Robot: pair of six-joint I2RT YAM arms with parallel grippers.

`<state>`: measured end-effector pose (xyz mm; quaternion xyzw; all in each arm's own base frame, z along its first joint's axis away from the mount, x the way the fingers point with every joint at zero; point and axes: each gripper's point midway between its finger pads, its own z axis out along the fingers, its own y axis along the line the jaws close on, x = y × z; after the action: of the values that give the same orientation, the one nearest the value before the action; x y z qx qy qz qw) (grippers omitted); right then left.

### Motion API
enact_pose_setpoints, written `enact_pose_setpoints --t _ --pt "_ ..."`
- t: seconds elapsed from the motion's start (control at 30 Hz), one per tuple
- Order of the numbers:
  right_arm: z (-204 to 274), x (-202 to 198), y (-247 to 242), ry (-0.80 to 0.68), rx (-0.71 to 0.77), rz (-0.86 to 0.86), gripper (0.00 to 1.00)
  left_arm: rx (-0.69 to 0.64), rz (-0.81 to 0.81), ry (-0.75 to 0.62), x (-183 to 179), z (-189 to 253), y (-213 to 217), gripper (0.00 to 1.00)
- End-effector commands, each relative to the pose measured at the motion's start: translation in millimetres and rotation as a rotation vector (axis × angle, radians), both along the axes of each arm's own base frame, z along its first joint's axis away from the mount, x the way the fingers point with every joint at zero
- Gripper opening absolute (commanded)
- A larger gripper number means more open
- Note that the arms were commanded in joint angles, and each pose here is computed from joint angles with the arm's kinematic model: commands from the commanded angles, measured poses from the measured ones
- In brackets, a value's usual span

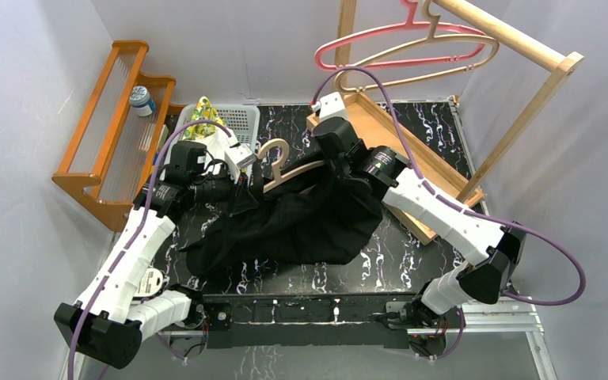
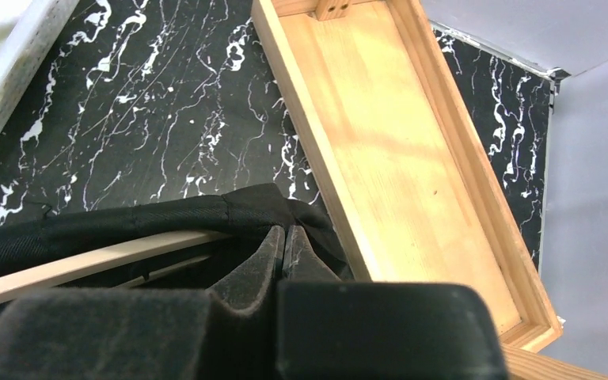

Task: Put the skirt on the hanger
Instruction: Adjust the skirt on the hanger.

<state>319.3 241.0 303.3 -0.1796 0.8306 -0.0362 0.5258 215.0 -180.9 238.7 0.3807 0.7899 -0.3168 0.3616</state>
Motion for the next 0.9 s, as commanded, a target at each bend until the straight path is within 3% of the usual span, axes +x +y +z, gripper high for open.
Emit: enact_pose_setpoints --t 0.0,0.3,0.37,0.5,0.57,0.63,0.7,0.87 --pt "38.6 0.9 6.4 -0.053 0.081 0.037 0.0 -0.029 -0.026 0.001 -3.6 5.0 -4.2 0.0" --pt "94.0 -28.5 69.0 0.19 0.763 0.188 0.0 -0.033 -0.033 -0.017 0.1 7.9 -5.7 0.0" --pt "88.0 -37.4 74.9 0.246 0.819 0.197 0.0 -0.031 -0.03 -0.025 1.9 9.9 -5.5 0.0" --pt "52.1 -57.0 75.0 0.328 0.793 0.263 0.0 -0.035 -0.029 -0.055 4.7 17.7 -5.5 0.0" --pt "36.0 -75.5 77.8 0.366 0.731 0.4 0.09 -0.046 -0.035 -0.076 5.8 25.3 -6.9 0.0" --pt "25.2 -98.7 79.3 0.398 0.658 0.569 0.29 -0.063 -0.048 -0.098 5.6 33.4 -9.2 0.0" --pt "30.0 -106.0 71.7 0.371 0.607 0.626 0.46 -0.086 -0.076 -0.122 3.2 41.9 -12.4 0.0" --pt "112.7 -89.0 42.4 0.042 0.599 0.608 0.7 -0.154 -0.186 -0.186 -15.8 63.2 -20.2 0.0"
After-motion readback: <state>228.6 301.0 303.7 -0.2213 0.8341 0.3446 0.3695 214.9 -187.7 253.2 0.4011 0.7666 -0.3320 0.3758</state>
